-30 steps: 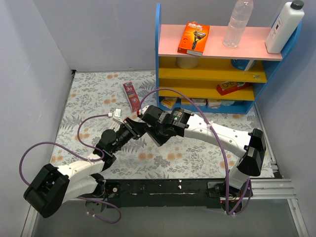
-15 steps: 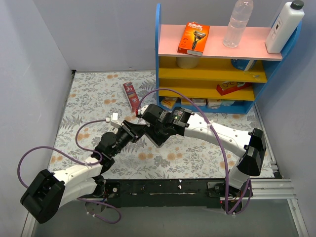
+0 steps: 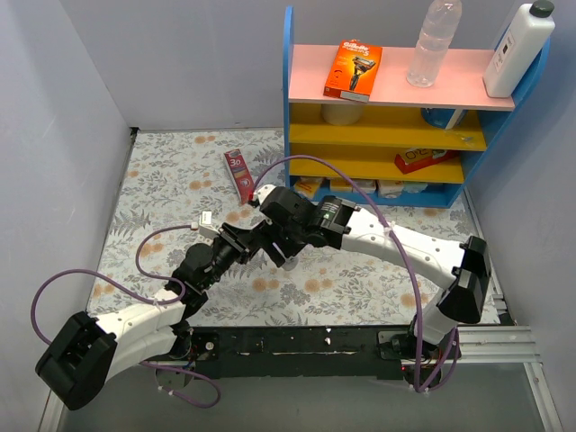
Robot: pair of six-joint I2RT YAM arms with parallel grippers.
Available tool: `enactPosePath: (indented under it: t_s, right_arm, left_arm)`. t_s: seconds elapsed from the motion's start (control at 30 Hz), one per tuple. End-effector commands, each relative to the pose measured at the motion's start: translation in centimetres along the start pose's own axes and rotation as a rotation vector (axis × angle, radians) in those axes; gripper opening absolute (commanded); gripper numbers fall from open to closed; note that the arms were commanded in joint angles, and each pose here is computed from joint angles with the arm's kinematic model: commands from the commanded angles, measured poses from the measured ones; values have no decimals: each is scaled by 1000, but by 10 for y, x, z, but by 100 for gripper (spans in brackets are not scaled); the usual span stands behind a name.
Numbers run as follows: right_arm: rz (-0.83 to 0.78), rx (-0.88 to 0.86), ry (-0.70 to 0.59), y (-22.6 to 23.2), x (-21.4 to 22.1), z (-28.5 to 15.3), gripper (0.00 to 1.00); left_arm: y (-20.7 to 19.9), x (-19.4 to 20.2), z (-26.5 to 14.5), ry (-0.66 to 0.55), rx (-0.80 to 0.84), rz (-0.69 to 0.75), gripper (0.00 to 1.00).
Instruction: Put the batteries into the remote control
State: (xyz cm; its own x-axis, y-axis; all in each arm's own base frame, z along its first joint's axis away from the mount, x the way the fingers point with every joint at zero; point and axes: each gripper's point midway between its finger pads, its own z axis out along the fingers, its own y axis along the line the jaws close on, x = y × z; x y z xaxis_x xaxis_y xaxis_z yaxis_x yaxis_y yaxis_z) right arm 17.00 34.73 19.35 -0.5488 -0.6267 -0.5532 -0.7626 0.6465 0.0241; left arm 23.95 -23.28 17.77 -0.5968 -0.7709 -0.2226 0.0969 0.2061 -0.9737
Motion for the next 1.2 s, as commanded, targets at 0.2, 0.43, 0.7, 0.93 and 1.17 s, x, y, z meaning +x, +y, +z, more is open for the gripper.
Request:
enactPosePath:
  t_s: [0.2,0.43,0.7,0.93,1.17]
  right_arm:
    - [472,-241,-399,-22,-20,-41,86]
    - [535,-348,-440,-22,-12,-39,88]
    - [580,-384,-450,-22,-5,-33,85]
    - [600,-446,-477,-21,-2,-30,79]
    - [603,-536,-505,-16,0,-30,67]
  left_arm:
    - [-30,-8,-4,-32,115,-26,0]
    - [-53,-6,-2,-6,184,-25,0]
    - [-74,-5,-2,14,252,-28,0]
    - [-87,-4,-4,31,303,-43,0]
    - [-101,-5,-8,34,363,-73,0]
